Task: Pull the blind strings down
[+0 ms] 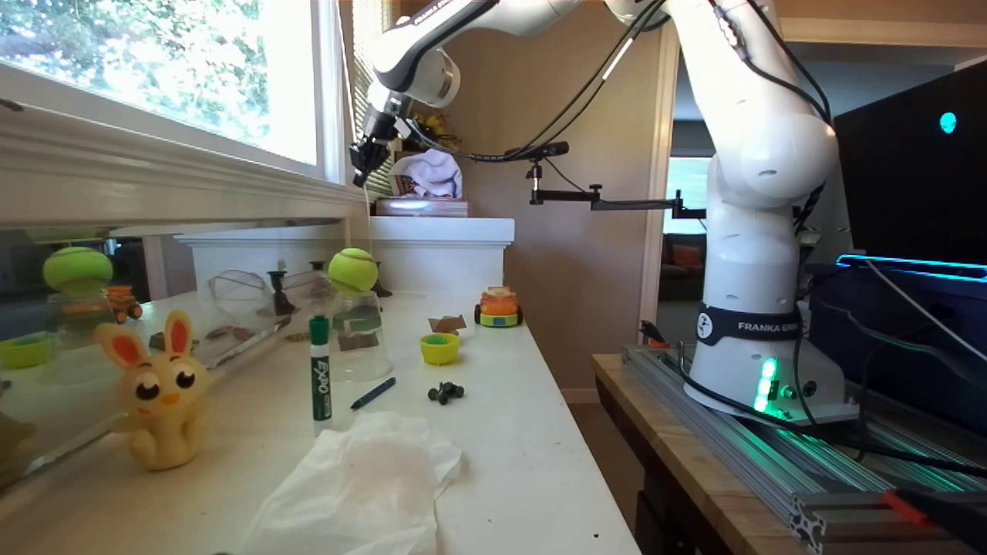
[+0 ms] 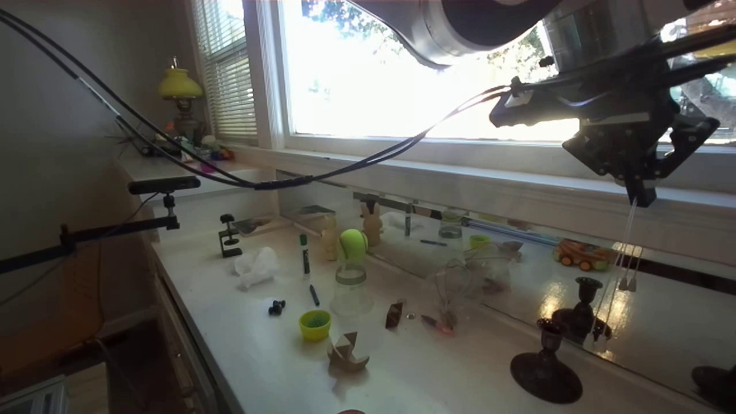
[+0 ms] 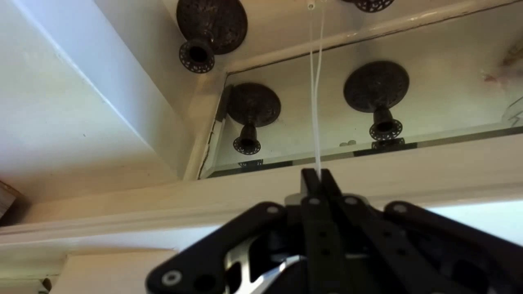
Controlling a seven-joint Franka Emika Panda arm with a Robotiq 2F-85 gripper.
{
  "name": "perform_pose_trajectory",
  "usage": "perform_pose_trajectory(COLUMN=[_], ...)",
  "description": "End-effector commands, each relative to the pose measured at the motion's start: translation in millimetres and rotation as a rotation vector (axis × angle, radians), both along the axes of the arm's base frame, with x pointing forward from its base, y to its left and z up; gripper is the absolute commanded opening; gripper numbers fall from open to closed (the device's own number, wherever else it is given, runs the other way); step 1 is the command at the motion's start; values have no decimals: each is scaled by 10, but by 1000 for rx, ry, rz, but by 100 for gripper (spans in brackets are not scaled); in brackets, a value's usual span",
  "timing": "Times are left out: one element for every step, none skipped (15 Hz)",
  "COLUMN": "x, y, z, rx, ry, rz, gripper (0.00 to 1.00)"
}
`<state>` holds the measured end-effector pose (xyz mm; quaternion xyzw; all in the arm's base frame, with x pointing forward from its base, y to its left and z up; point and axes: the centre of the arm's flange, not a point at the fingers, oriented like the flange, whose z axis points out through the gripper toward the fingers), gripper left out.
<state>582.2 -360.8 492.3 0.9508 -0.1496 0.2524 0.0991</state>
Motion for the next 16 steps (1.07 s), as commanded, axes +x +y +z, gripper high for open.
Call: perform_pose_trajectory(x=[-8,-7,-7,-7,-6,-2,1,6,10,12,16,19,23,29,32,30], y=[-45,-44,-44,-41,-38,-39,-38,-37,-37,-36,-29,-21,-9,0,12,28], z=[-615,-623,-626,-617,-601,-583,-554,-526,-507,-494,-454,-409,-326,-251,-174,-97], rx=[97,103,108,110,109,106,103,100,100,98,95,86,74,65,54,46], ry=[128,138,148,154,156,156,151,147,145,143,135,126,111,98,85,72], rz=[-17,-18,-21,-22,-23,-27,-29,-32,-33,-36,-38,-42,-43,-44,-45,-46], gripper=[1,1,1,1,1,1,1,1,1,1,1,1,1,1,1,1])
